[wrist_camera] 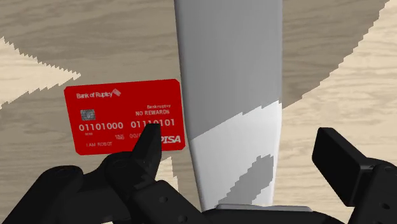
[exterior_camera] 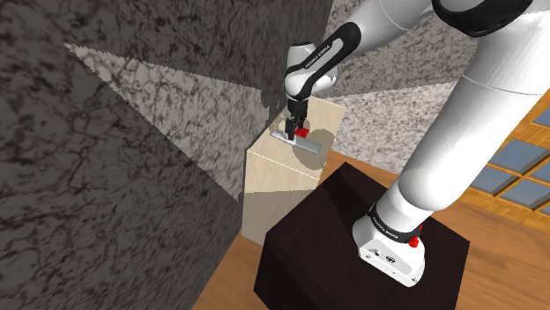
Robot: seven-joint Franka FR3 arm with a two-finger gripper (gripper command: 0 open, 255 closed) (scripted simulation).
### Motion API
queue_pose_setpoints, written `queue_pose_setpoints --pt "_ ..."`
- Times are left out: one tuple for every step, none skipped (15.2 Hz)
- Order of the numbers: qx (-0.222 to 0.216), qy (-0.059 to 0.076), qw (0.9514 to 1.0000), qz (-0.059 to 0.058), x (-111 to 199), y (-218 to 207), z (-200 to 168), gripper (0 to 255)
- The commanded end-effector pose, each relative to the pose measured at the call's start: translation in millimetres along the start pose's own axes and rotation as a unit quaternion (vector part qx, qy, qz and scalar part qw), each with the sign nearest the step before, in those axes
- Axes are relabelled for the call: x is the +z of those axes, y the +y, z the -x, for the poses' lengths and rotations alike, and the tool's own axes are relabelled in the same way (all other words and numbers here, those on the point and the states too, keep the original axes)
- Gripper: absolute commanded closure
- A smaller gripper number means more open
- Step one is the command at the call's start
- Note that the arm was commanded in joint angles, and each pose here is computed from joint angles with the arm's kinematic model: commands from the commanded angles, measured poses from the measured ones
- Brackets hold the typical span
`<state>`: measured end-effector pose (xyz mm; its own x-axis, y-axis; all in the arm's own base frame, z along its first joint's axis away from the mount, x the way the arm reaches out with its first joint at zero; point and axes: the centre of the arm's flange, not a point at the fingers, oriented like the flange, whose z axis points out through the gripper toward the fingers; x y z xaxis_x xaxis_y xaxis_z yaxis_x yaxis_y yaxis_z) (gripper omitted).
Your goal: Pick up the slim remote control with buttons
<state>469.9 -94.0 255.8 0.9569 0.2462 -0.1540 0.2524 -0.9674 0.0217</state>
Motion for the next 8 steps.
queue_pose_setpoints --pt "0.000 0.000 1.0000 0.000 10 0 -3 0" --pt "0.000 0.000 1.0000 0.000 16 0 -4 0" --pt "0.000 0.000 1.0000 0.000 21 0 -4 0" --pt "0.000 0.000 1.0000 0.000 29 0 -6 0" --pt "0.000 0.000 1.0000 0.000 29 -1 -6 0" --pt "0.000 0.000 1.0000 0.000 29 0 -6 0" --pt "0.000 0.000 1.0000 0.000 29 -1 -5 255" --pt "0.000 0.000 1.0000 0.000 29 -1 -5 255"
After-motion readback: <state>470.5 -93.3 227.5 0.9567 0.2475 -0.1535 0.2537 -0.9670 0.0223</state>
